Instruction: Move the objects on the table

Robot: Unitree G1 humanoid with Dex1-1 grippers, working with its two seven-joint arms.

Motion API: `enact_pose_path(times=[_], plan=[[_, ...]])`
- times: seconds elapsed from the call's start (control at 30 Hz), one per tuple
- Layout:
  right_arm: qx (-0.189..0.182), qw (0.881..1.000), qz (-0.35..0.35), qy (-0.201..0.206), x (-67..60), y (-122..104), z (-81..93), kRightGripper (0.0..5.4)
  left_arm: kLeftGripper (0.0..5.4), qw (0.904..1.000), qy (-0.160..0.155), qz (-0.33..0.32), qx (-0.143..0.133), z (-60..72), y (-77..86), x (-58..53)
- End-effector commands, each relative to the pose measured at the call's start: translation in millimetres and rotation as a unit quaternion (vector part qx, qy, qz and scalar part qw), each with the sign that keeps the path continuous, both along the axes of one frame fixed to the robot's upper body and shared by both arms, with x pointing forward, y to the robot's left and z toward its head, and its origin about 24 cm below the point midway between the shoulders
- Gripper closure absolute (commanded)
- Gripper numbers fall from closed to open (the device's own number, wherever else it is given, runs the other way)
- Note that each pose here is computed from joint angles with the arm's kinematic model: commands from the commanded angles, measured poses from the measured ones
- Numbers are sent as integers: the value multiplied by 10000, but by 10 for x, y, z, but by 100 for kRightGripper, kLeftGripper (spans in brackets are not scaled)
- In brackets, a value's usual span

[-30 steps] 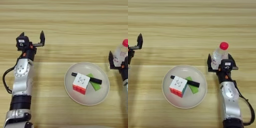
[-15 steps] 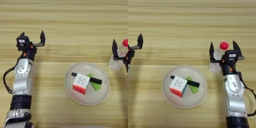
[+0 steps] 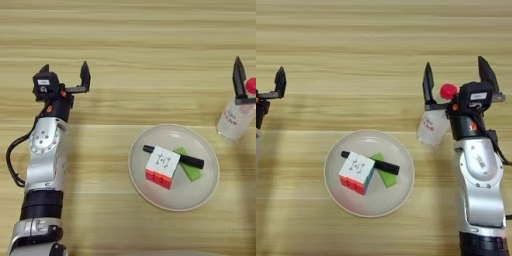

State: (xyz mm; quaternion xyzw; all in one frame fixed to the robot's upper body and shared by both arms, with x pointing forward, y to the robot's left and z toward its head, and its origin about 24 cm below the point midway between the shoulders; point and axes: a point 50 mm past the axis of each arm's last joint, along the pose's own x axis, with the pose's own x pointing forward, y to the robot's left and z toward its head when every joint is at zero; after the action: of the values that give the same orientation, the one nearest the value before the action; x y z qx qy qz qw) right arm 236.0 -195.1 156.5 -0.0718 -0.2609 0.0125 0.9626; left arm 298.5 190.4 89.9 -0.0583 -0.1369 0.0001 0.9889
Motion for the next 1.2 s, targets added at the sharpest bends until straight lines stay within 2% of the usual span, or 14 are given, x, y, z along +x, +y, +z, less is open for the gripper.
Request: enact_pose_path(times=[0.03,0.17,0.4,0.67,0.83,1.0,1.13,1.2], plan=[[-77,9998,91,-128,-24,-20,118,2,0,10000,-84,-29,43,40,-21,23],[-92,9993,319,-182,-44,-20,185,2,0,9999,-91,-35,51,46,-20,23],[-10,9921,1245,-130,-103,66,275,2,0,9999,-108,-48,62,56,-21,25],[-141,9683,2485,224,-226,215,267,2,0,9999,-119,-52,77,61,-27,23],[-395,9442,3218,580,-329,327,180,2,0,9999,-129,-61,77,63,-30,21],[-695,9105,3918,1123,-436,437,-1,2,0,9998,-141,-71,82,68,-37,19],[-885,8886,4245,1496,-477,491,-151,2,0,9998,-144,-76,85,68,-39,17],[-1000,8703,4486,1768,-508,530,-258,2,0,9998,-146,-77,87,69,-37,16]])
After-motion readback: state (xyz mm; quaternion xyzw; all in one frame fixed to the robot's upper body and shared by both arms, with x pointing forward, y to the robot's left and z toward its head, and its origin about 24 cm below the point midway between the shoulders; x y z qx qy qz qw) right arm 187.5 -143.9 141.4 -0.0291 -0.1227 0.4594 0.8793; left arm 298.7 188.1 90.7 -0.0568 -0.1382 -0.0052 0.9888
